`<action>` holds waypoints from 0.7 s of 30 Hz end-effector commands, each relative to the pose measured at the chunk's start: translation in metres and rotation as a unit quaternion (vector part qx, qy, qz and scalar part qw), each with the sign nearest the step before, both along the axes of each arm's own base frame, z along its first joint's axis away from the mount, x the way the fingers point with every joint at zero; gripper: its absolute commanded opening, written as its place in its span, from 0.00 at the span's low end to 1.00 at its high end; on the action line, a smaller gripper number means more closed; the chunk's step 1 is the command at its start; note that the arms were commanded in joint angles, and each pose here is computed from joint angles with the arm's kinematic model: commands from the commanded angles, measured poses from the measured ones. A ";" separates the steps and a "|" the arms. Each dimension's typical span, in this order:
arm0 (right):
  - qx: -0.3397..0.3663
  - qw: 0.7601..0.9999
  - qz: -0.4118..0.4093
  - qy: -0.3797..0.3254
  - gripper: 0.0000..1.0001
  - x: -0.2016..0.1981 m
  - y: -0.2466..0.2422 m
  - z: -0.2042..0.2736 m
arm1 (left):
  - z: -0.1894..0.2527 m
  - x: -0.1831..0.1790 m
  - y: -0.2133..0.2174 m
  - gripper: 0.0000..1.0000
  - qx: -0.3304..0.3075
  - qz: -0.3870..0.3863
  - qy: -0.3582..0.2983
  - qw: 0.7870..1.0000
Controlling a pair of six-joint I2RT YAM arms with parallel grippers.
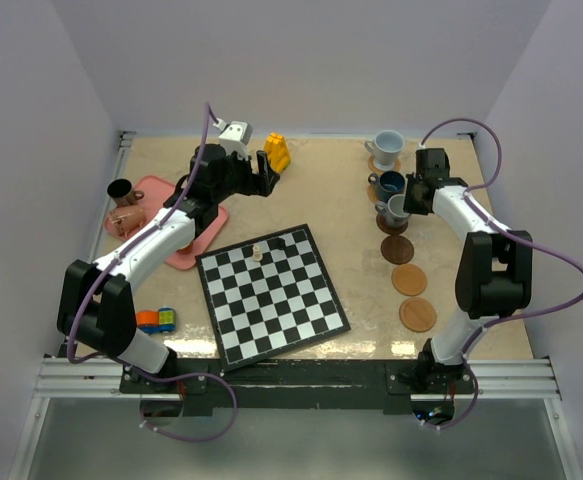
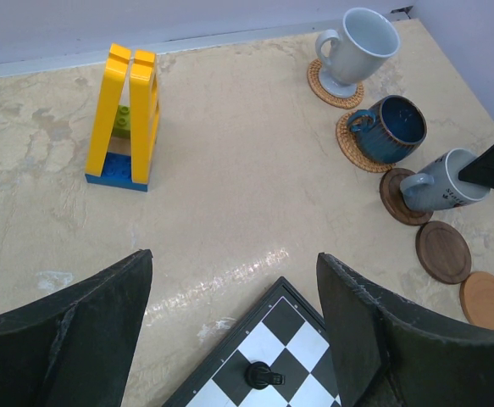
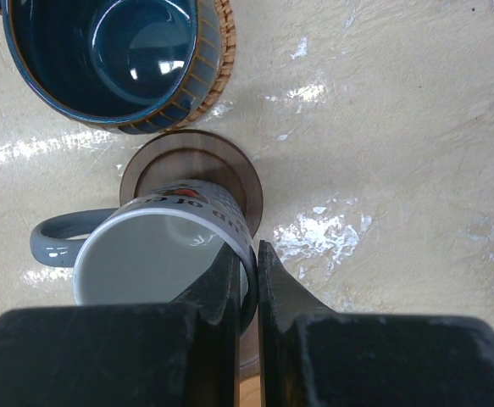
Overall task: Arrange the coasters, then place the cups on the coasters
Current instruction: Place the cup on the coaster.
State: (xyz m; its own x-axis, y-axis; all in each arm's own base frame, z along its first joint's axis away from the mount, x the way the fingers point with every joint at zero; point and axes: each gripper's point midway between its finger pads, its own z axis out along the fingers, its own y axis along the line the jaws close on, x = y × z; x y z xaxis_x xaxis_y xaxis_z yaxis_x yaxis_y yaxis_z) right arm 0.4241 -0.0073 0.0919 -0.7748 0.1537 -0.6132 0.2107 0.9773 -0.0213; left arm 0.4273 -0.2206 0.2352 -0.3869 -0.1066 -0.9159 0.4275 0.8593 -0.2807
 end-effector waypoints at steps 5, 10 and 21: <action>0.001 0.998 -0.008 -0.060 0.05 0.013 0.000 0.033 | 0.021 0.006 -0.002 0.83 -0.017 -0.002 -0.023 1.000; 0.001 0.998 -0.008 -0.058 0.15 0.013 0.001 0.032 | 0.021 0.006 -0.002 0.83 -0.017 -0.002 -0.024 1.000; 0.011 0.998 0.001 -0.066 0.41 0.017 0.006 0.037 | 0.023 0.006 -0.002 0.83 -0.017 -0.001 -0.025 1.000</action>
State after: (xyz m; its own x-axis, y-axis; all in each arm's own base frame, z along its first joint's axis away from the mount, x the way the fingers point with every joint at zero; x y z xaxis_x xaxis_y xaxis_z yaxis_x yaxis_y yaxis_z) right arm 0.4267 -0.0067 0.0944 -0.7643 0.1578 -0.6252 0.2128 0.9770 -0.0135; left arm 0.4270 -0.2212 0.2344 -0.3898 -0.1056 -0.9148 0.4298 0.8577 -0.2822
